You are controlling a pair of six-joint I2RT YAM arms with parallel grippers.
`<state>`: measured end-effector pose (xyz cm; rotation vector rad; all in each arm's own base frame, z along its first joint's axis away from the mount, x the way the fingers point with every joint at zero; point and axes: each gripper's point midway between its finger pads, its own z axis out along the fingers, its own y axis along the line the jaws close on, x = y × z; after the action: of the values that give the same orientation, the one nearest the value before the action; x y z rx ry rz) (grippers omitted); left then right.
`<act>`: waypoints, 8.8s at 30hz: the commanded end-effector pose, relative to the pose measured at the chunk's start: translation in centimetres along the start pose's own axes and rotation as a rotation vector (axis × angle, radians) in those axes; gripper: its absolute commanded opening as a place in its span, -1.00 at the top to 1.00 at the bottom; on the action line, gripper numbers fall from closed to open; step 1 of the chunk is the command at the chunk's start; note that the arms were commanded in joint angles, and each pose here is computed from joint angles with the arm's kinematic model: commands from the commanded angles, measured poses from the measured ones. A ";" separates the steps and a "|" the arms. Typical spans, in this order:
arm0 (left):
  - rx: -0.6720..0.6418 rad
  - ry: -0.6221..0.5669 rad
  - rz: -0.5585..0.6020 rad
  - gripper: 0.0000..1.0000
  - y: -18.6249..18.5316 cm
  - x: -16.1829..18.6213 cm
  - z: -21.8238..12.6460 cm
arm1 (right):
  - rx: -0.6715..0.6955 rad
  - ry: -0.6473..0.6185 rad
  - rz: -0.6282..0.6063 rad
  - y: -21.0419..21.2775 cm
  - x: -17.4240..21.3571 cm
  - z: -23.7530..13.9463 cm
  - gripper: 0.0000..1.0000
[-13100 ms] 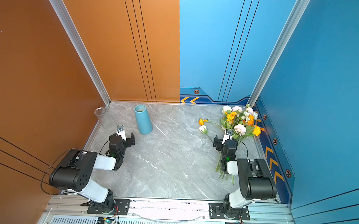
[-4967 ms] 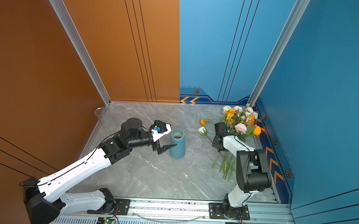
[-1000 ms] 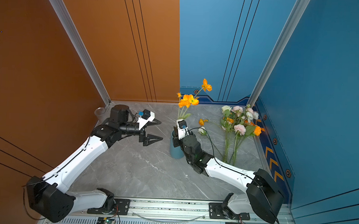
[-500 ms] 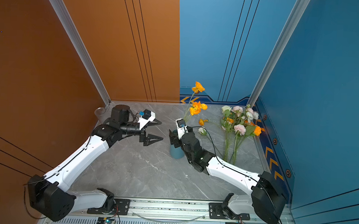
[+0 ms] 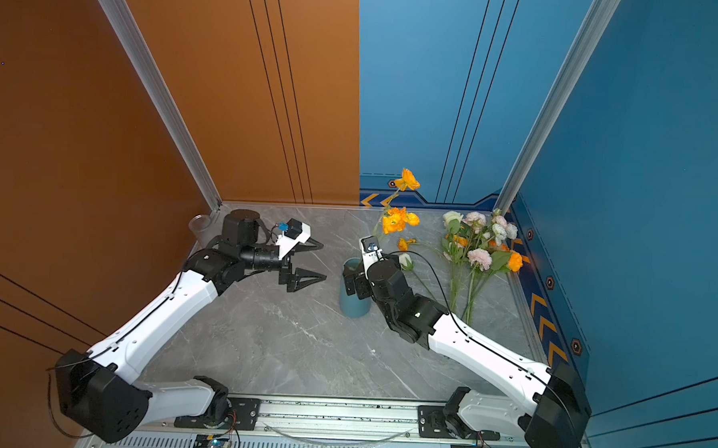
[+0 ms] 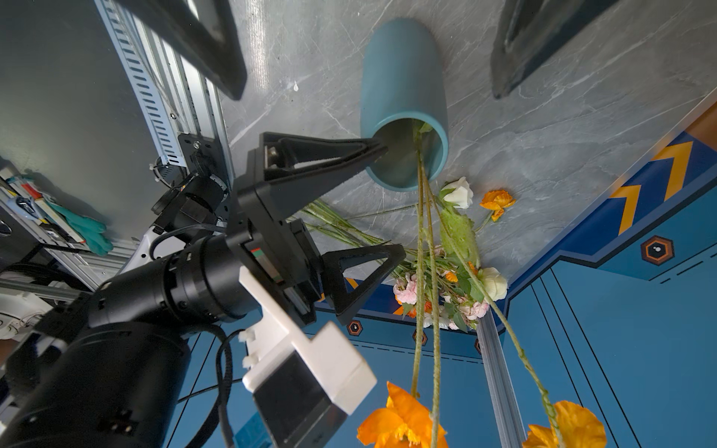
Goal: Arrange the flowers into the vase
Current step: 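Lower the poppy stems into the teal vase and open the right gripper, then move the right gripper back to the flower pile while the left gripper releases the vase, then pinch the white rose stem with the right gripper and lift it, then carry the white rose over the teal vase and lower its stem in, then open the right gripper and return it to the flower pile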
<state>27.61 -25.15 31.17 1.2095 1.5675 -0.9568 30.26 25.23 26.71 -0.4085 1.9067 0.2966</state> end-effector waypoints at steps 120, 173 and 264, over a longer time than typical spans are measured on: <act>-0.187 0.243 0.500 -0.96 -9.6 2.5 10.0 | 0.178 0.469 0.514 -20.9 3.0 1.3 0.99; -0.367 -0.086 0.387 -0.96 -1.8 -3.7 -1.5 | -0.309 -0.330 0.046 -0.3 -23.5 -9.6 0.94; -0.189 -0.095 0.412 -0.96 -8.0 -4.1 3.0 | 0.437 -0.176 0.343 -14.2 -2.2 -16.2 -0.64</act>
<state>22.09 -29.24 34.15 1.2525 1.2563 -0.5318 22.76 11.11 36.97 -0.0531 1.7771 0.2826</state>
